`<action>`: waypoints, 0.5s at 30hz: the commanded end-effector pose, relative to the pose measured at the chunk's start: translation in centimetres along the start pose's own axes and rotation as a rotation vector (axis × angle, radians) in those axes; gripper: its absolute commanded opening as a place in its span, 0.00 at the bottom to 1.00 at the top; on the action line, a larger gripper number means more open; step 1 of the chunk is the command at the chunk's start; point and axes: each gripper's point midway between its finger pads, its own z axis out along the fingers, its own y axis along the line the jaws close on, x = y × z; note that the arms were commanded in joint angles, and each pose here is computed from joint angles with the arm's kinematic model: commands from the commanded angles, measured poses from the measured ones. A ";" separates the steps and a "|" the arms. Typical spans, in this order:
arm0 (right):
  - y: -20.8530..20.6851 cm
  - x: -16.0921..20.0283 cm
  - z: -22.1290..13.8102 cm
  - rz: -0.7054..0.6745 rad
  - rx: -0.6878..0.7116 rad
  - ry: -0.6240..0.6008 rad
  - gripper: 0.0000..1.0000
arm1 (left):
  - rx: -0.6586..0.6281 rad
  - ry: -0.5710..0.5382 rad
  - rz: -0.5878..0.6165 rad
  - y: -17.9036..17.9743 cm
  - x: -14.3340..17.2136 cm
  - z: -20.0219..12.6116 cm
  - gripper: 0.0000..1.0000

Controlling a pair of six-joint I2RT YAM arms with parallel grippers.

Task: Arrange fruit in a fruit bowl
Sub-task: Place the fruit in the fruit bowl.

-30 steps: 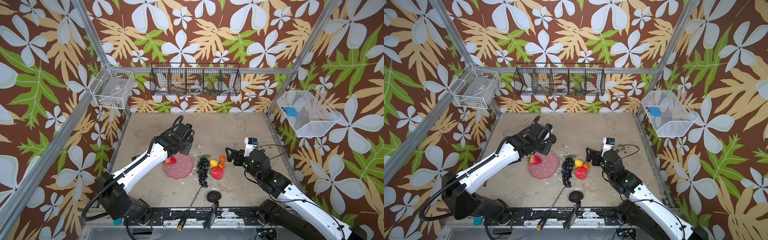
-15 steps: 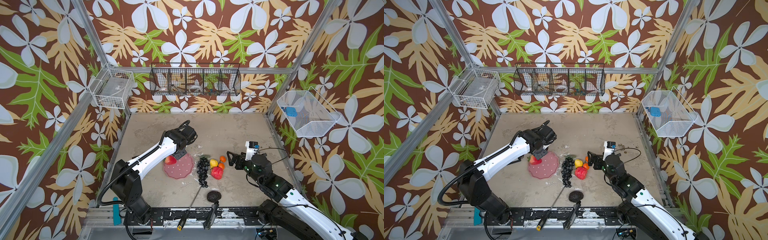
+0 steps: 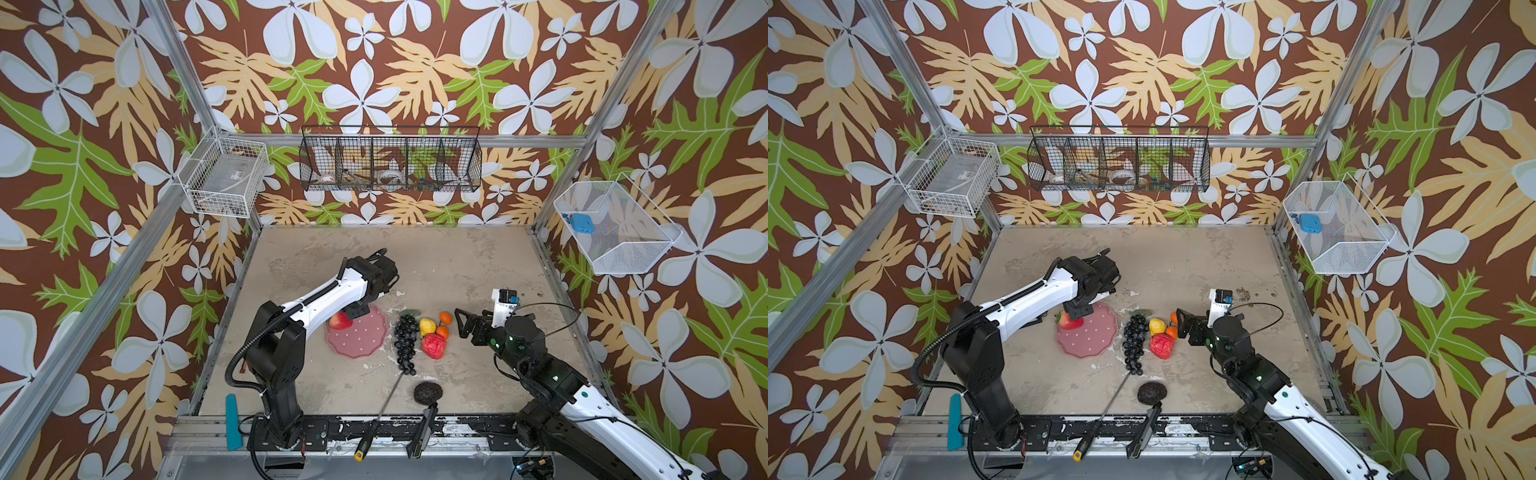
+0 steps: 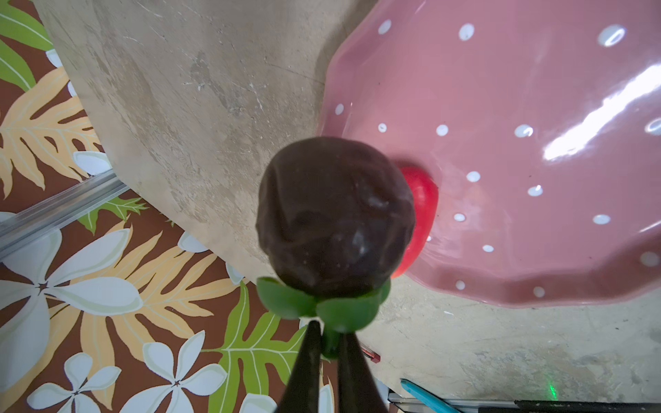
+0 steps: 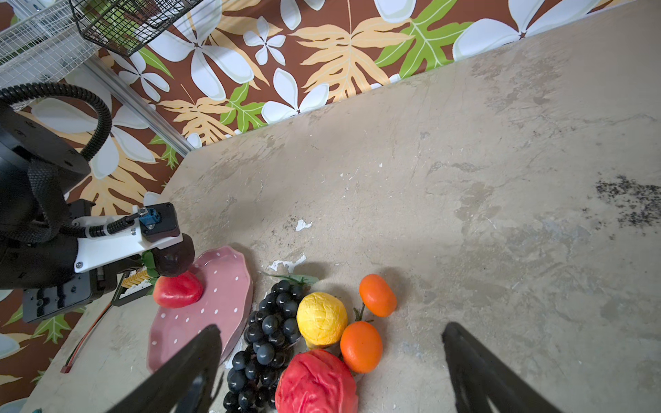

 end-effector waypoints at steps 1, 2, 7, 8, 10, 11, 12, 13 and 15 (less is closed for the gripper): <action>0.2 -0.3 0.0 -0.002 -0.006 -0.015 0.96 | 0.006 0.029 0.043 -0.1 -0.1 0.5 0.00; 0.1 -0.3 0.1 -0.002 -0.005 -0.016 0.95 | 0.017 0.028 0.045 -0.3 -0.3 0.6 0.00; 0.1 -0.3 -0.1 -0.001 -0.004 -0.017 0.96 | 0.037 0.051 0.061 -1.0 -0.5 1.5 0.00; 0.0 -0.2 -0.1 -0.002 -0.003 -0.016 0.95 | 0.039 0.052 0.062 -1.0 -0.6 1.6 0.00; 0.1 -0.3 0.0 -0.002 -0.005 -0.018 0.96 | 0.041 0.054 0.064 -1.1 -0.6 1.7 0.00; 0.1 -0.2 0.0 -0.002 -0.005 -0.018 0.96 | 0.042 0.058 0.067 -1.2 -0.7 1.8 0.00; 0.1 -0.2 0.0 -0.003 -0.006 -0.019 0.96 | 0.042 0.059 0.068 -1.2 -0.7 1.9 0.00; 0.1 -0.2 0.1 -0.003 -0.005 -0.016 0.96 | 0.044 0.062 0.071 -1.3 -0.7 2.0 0.00; 0.1 -0.2 0.1 -0.005 -0.003 -0.016 0.96 | 0.049 0.071 0.078 -1.5 -0.8 2.3 0.00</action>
